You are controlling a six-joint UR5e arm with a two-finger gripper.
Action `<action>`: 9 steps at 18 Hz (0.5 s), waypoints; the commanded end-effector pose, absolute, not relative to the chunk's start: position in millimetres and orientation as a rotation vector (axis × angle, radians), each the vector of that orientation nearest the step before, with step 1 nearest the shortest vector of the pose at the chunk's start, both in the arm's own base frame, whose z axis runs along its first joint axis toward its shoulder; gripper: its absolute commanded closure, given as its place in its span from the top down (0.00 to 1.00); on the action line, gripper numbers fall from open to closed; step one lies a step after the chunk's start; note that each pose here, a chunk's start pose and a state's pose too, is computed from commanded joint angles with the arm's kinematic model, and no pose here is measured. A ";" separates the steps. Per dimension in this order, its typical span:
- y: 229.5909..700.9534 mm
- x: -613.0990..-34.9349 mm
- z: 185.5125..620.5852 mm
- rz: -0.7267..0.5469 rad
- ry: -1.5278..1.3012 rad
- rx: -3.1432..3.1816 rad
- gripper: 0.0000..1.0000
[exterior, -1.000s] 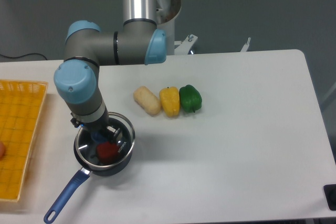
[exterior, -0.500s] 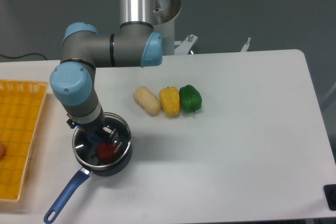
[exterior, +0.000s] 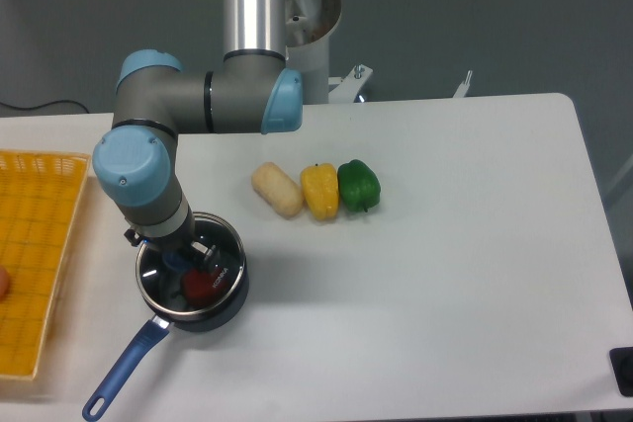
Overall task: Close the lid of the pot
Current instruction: 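Lower the glass lid onto the saucepan rim, then hold the lid on the saucepan and release the knob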
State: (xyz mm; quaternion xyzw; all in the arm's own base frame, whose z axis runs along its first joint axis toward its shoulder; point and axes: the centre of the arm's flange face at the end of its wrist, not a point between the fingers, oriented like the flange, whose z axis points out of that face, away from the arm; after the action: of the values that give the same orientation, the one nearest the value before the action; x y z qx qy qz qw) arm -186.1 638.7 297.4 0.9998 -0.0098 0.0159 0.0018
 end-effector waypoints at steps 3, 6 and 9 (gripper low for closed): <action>639.1 -186.4 296.7 0.049 -0.033 3.139 0.52; 640.0 -185.4 294.9 0.054 -0.036 3.139 0.52; 639.9 -186.1 294.9 0.058 -0.033 3.140 0.52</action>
State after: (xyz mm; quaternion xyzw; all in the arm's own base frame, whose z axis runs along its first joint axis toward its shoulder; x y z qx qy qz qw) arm -186.1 639.9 294.9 0.9998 -0.0106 0.0185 0.0004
